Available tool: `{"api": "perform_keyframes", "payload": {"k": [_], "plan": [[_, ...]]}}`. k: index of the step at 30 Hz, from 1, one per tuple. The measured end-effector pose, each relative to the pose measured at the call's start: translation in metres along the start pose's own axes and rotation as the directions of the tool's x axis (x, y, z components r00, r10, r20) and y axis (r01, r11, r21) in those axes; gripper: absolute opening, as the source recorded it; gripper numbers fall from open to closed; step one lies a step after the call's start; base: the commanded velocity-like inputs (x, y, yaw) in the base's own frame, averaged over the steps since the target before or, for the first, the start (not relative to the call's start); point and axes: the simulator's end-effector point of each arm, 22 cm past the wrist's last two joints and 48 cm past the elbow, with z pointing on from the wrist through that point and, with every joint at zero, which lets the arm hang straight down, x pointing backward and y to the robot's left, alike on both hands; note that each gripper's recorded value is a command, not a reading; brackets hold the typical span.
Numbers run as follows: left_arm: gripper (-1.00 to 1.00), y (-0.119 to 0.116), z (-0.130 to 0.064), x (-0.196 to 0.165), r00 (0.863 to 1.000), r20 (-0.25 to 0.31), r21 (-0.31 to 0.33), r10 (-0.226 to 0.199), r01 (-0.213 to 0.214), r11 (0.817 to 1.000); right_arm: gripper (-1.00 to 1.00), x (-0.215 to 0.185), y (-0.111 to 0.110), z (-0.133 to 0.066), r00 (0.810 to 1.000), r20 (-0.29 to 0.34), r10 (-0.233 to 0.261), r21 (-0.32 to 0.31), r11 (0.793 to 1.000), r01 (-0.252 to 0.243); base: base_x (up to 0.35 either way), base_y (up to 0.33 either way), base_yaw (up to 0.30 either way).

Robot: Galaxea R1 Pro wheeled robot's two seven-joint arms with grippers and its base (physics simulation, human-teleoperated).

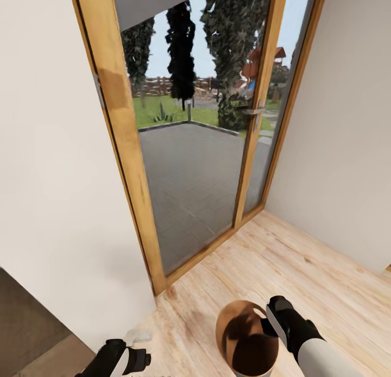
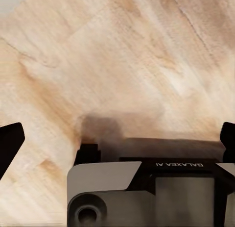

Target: Put the three can of soda from the living room inside the tash can in the kitchen.

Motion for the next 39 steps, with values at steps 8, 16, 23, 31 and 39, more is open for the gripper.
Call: {"api": "perform_keyframes", "payload": {"k": [8, 16, 23, 31, 39], "plan": [[1.0, 0.0, 0.0, 0.001, 1.0, -0.003, 0.004, -0.001, 0.001, 1.0, -1.0, 0.001, 0.001, 0.0, 1.0, -0.003, -0.005, 0.0, 1.0, 0.005, 0.0, 0.0, 0.284], [1.0, 0.0, 0.001, 0.002, 1.0, -0.004, 0.005, -0.001, 0.001, 1.0, -1.0, 0.008, 0.01, 0.003, 1.0, -0.018, -0.013, -0.012, 1.0, 0.013, 0.0, 0.0, 0.284], [1.0, 0.0, 0.0, 0.001, 1.0, -0.003, 0.005, -0.002, 0.002, 1.0, -1.0, 0.008, 0.012, 0.003, 1.0, -0.019, -0.019, -0.011, 1.0, 0.018, 0.0, 0.0, 0.284], [1.0, 0.0, 0.001, 0.002, 1.0, -0.003, 0.003, -0.002, 0.002, 1.0, -1.0, 0.009, 0.017, 0.002, 1.0, -0.02, -0.023, -0.016, 1.0, 0.022, 0.0, 0.0, 0.284], [1.0, 0.0, 0.001, 0.002, 1.0, -0.003, 0.004, -0.002, 0.002, 1.0, -1.0, 0.009, 0.019, 0.002, 1.0, -0.019, -0.024, -0.019, 1.0, 0.023, 0.0, 0.0, 0.284]]}}
